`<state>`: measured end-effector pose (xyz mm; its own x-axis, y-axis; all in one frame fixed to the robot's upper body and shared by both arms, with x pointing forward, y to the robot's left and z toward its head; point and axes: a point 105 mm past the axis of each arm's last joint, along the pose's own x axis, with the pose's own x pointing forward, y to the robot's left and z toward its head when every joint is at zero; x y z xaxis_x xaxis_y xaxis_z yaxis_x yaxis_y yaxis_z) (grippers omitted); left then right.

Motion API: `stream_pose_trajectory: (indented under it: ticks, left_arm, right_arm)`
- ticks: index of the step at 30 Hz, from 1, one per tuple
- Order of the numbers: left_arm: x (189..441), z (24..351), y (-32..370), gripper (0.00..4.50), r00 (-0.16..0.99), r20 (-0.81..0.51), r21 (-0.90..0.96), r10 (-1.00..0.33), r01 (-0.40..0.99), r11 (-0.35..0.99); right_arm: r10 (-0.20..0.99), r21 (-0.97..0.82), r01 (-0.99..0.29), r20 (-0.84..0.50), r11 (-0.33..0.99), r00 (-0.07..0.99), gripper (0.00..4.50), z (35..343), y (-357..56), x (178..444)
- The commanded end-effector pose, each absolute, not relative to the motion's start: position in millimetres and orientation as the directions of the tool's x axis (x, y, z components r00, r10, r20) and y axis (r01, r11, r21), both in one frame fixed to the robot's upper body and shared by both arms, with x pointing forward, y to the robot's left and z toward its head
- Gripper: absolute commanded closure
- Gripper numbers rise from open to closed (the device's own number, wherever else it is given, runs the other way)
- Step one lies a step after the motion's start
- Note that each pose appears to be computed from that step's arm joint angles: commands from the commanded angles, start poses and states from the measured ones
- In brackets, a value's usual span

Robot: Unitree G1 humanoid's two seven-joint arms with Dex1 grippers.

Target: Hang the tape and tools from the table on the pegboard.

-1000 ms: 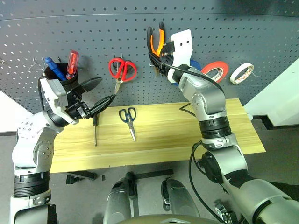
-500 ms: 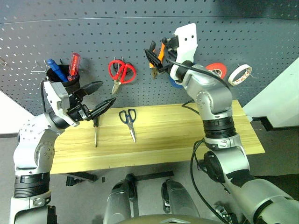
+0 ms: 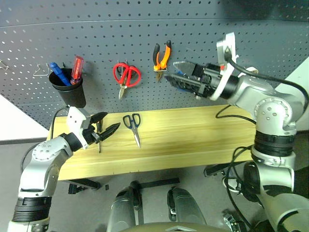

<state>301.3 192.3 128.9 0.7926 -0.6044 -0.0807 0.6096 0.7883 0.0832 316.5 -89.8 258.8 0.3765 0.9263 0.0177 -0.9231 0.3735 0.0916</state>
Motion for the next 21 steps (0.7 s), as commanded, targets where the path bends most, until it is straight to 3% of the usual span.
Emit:
stream_pose_trajectory:
  ticks: [1, 5, 11, 16, 21]
  left_arm:
    - [307, 134, 181, 0.88, 0.822, -0.057, 0.082, -0.566, 0.569, 0.818]
    - [314, 129, 172, 0.88, 0.856, -0.073, 0.051, -0.512, 0.515, 0.855]
    - [319, 121, 169, 0.88, 0.895, -0.099, 0.004, -0.434, 0.436, 0.900]
    - [316, 112, 179, 0.88, 0.919, -0.136, 0.007, -0.370, 0.374, 0.927]
    - [324, 98, 172, 0.88, 0.940, -0.166, 0.007, -0.298, 0.304, 0.953]
  right_arm:
    - [0.942, 0.032, -0.945, -0.106, 0.325, 0.320, 0.08, 237, -85, 304]
    - [0.913, 0.000, -0.941, -0.241, 0.339, 0.329, 0.08, 204, -90, 307]
    - [0.837, -0.008, -0.905, -0.378, 0.425, 0.396, 0.08, 167, -100, 332]
    - [0.770, 0.016, -0.857, -0.449, 0.515, 0.454, 0.08, 147, -99, 355]
    - [0.760, 0.011, -0.854, -0.462, 0.520, 0.457, 0.08, 139, -102, 361]
